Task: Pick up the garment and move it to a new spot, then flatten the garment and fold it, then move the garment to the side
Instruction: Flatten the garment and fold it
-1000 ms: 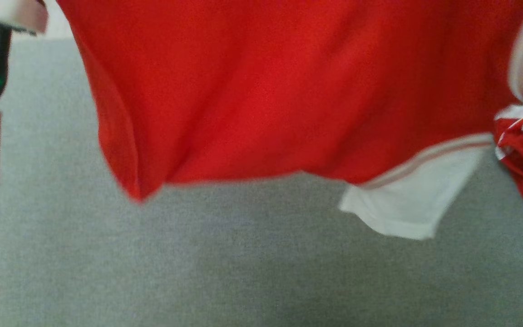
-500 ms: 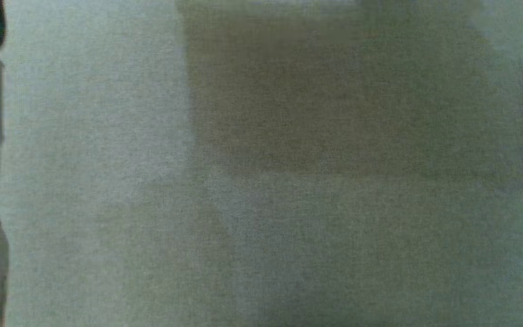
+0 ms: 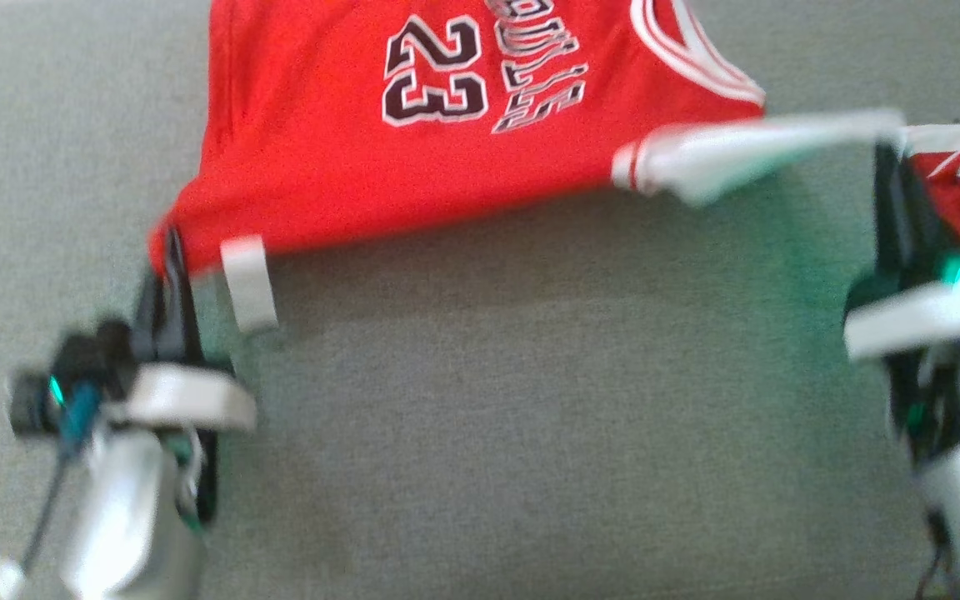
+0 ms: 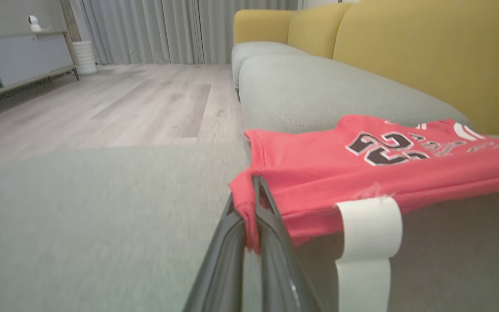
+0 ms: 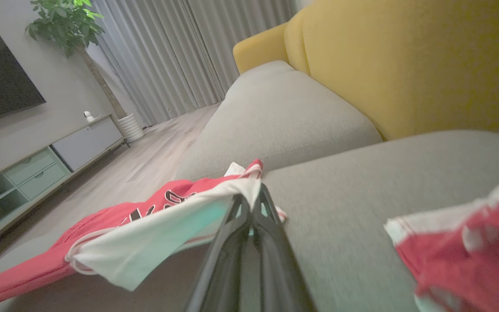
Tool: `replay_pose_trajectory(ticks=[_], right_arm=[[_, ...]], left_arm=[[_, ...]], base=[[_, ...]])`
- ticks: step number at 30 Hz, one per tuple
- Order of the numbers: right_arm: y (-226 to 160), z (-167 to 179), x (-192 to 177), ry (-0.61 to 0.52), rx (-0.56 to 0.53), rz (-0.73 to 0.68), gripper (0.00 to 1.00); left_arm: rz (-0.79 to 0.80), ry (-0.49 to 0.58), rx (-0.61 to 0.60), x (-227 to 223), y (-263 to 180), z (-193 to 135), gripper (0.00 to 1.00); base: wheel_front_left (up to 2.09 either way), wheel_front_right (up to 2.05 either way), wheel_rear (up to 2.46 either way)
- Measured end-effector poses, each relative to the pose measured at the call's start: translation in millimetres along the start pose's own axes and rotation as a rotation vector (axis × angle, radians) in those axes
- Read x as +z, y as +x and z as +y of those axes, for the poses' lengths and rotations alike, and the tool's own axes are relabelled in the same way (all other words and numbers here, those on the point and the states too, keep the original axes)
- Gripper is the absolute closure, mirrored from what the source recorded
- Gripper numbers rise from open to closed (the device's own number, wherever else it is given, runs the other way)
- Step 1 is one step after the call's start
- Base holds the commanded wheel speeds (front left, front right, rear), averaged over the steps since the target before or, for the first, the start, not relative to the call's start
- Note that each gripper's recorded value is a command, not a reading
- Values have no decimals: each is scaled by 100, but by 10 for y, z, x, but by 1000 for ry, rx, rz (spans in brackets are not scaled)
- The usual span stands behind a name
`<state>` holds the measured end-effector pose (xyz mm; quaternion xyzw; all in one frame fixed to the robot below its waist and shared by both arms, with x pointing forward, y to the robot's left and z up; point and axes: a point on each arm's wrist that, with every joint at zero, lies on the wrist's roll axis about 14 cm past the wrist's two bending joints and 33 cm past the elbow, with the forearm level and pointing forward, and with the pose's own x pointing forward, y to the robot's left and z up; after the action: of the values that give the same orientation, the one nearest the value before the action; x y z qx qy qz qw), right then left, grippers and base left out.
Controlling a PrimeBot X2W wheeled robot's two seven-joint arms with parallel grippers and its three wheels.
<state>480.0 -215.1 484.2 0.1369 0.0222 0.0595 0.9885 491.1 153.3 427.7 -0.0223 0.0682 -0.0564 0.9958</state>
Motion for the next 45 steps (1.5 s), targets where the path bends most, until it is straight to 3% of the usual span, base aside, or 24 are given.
replay_pose_trajectory(ticks=[6,13,19,24,29,41,42,43,44,45], right_arm=[[-804,19,-394,134,-87,65,100],[-1609,11,-703,275,-219,127,100],[-1919,1,-688,301,-263,129,100],[-1679,77,-543,268,-211,99,100],[-963,212,-279,218,-104,41,100],[-21,233,-386,96,-44,101,100],[11,222,-417,93,-46,108,71],[28,203,-453,92,-53,115,1],[34,182,-497,87,-59,126,0],[32,161,-522,77,-65,125,0]], left_arm=[[88,-89,44,-357,-601,-111,100],[128,-76,20,-488,-1174,-173,100],[156,-76,18,-569,-1539,-170,100],[130,-67,12,-492,-1458,-156,100],[24,-48,-23,-159,-887,-195,100],[105,-32,-24,-376,-196,-219,100],[99,-31,-27,-355,-152,-228,100],[93,-30,-28,-331,-118,-231,100],[85,-29,-23,-307,-94,-222,55],[77,-27,-14,-278,-81,-210,55]], base=[[0,0,0],[0,0,0],[0,0,0],[0,0,0],[0,0,0],[0,0,0],[0,0,0],[0,0,0],[0,0,0],[0,0,0]])
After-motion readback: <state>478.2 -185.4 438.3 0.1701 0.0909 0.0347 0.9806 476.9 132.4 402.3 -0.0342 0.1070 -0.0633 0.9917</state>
